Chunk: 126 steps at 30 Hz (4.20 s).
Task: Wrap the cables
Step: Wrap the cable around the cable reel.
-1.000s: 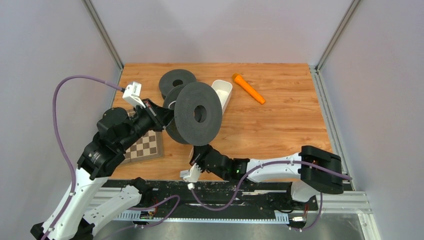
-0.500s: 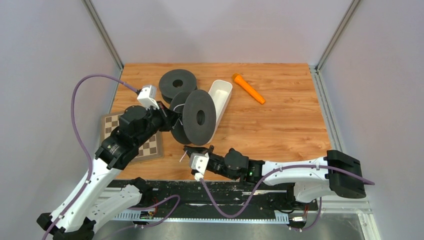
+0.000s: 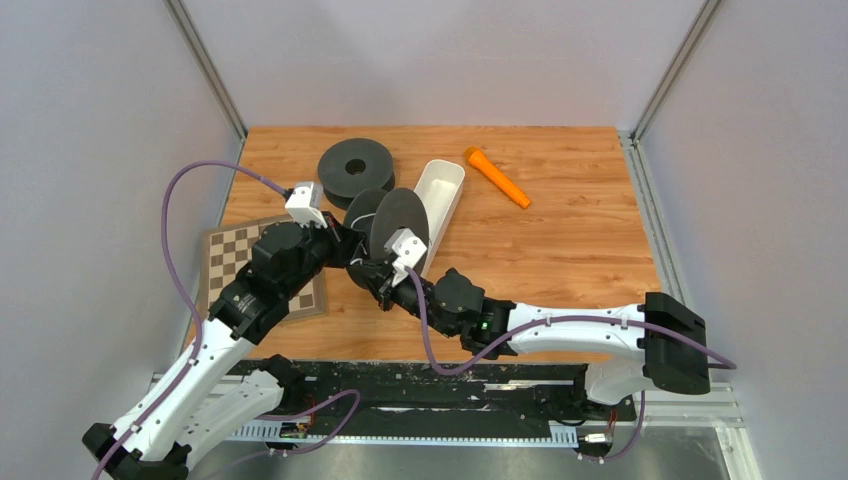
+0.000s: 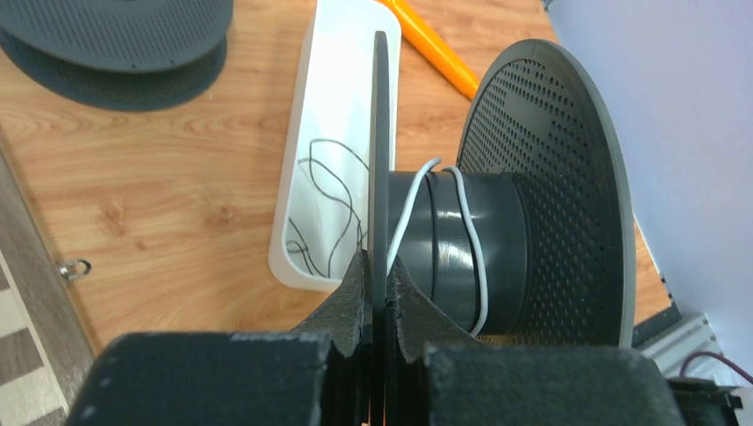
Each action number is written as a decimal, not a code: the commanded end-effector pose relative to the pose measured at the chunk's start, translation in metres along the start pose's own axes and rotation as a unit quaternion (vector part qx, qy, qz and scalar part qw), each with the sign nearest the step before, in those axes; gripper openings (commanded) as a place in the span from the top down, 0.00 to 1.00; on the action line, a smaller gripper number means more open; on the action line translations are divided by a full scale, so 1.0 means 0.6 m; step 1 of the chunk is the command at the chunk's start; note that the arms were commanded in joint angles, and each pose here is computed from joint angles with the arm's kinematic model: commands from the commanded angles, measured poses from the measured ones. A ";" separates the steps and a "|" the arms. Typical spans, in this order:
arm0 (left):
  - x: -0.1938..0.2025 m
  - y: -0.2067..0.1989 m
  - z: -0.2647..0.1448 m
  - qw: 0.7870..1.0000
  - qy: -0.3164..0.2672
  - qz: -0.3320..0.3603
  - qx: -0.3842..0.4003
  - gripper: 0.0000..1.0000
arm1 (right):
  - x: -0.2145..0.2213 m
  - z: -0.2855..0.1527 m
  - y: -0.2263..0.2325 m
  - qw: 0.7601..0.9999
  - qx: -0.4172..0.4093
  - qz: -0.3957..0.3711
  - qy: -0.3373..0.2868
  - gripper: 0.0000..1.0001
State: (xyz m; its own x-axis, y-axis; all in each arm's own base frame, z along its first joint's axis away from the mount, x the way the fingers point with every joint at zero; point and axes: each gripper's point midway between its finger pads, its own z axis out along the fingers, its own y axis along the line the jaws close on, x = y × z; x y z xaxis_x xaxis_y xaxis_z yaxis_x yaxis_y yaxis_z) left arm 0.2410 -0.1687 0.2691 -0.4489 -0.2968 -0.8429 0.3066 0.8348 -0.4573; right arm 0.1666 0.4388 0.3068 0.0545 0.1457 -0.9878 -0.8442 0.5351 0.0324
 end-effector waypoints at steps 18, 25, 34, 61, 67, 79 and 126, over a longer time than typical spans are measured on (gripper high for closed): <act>-0.026 -0.002 0.002 0.991 -0.082 0.109 0.011 1.00 | -0.042 0.059 -0.118 0.961 0.142 0.238 0.019 1.00; -0.042 -0.021 -0.013 0.978 -0.140 0.146 0.055 1.00 | -0.028 0.041 -0.174 0.925 0.187 0.329 0.024 1.00; -0.061 -0.043 -0.034 0.949 -0.206 0.217 0.102 1.00 | 0.004 0.016 -0.222 0.901 0.209 0.377 0.038 0.93; -0.068 -0.129 -0.103 0.866 -0.283 0.329 0.248 1.00 | 0.030 -0.074 -0.191 0.855 0.055 0.508 0.092 1.00; -0.086 -0.130 -0.104 0.859 -0.297 0.347 0.233 1.00 | 0.014 -0.085 -0.169 0.828 0.025 0.551 0.097 1.00; -0.112 -0.116 -0.089 0.852 -0.323 0.366 0.187 1.00 | 0.052 -0.087 -0.152 0.738 0.041 0.659 0.140 1.00; -0.099 -0.106 -0.093 0.871 -0.295 0.347 0.184 1.00 | 0.152 -0.159 -0.269 0.756 0.205 0.612 0.109 0.67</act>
State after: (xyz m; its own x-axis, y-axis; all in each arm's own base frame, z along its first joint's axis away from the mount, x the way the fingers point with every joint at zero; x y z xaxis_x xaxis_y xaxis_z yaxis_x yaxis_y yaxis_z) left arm 0.2095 -0.1922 0.2561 0.2138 0.1651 -0.9628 0.7124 0.6480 0.2694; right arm 0.2677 0.2942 0.2056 -0.7450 0.6601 -0.0961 0.0959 0.2486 0.9638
